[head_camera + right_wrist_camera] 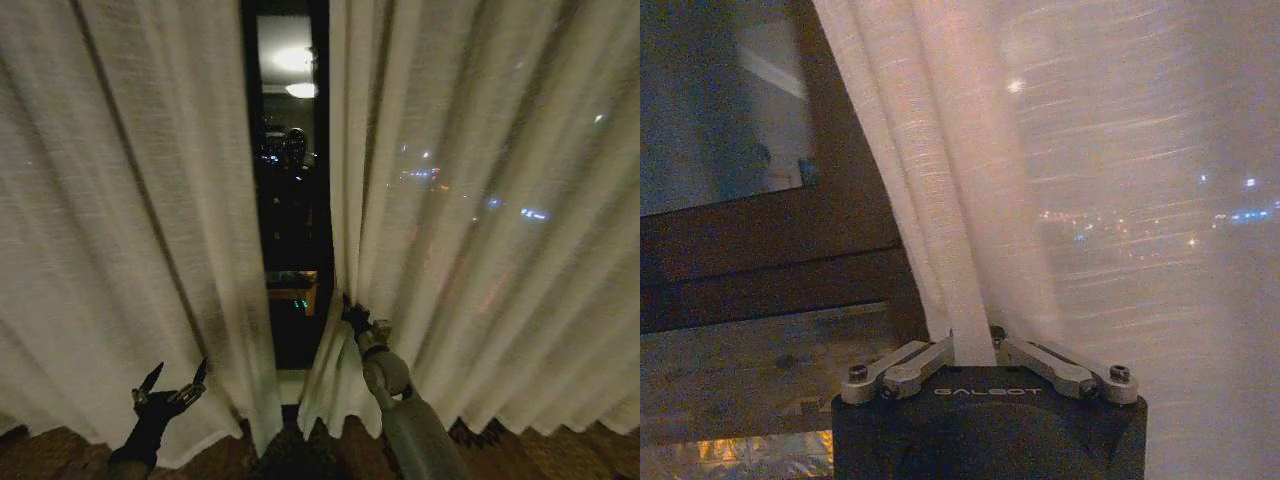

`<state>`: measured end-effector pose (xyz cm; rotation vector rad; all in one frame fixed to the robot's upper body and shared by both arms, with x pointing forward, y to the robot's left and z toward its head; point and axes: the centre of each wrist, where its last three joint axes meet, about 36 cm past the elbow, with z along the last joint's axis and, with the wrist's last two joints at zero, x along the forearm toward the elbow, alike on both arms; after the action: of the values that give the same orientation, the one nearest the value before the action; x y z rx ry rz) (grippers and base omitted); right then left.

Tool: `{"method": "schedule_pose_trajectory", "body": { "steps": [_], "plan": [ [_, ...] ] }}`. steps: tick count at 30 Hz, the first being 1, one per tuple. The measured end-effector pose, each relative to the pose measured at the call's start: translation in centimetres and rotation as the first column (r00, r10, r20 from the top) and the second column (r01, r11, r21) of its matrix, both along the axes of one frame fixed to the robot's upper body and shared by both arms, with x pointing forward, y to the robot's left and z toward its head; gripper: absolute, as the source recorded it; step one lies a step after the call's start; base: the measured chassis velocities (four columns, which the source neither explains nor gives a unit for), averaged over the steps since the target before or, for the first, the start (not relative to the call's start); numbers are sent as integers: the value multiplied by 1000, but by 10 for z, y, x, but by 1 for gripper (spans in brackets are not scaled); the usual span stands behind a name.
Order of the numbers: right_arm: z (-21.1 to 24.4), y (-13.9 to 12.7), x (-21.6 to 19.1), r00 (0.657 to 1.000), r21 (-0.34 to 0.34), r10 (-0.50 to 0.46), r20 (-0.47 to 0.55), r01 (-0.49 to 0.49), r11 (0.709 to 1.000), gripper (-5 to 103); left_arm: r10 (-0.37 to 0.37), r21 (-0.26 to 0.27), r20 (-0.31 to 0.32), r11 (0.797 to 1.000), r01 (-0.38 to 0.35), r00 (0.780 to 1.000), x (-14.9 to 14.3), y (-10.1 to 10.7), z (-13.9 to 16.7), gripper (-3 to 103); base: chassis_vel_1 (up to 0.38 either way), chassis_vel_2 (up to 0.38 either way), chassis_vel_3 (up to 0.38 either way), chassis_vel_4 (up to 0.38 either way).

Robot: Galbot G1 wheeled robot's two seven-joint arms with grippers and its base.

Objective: Open the curtains by pulling them apart, changing their state from closed to fully open.

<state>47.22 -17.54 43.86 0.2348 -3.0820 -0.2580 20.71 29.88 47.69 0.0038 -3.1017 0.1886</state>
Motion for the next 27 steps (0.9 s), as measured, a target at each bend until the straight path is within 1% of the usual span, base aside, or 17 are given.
{"method": "schedule_pose_trajectory", "body": {
  "steps": [9,27],
  "plan": [
    [1,-9,-3,1000,-5,-14,4,14,1000,0,-15,-1,2,1000,15,1000,-2,0,-1,100,-349,-358,364,353],
    [1,-14,-7,1000,-11,-22,4,22,1000,0,-17,-3,2,1000,17,1000,-4,0,-2,100,-356,-349,359,351]
  ]
}}
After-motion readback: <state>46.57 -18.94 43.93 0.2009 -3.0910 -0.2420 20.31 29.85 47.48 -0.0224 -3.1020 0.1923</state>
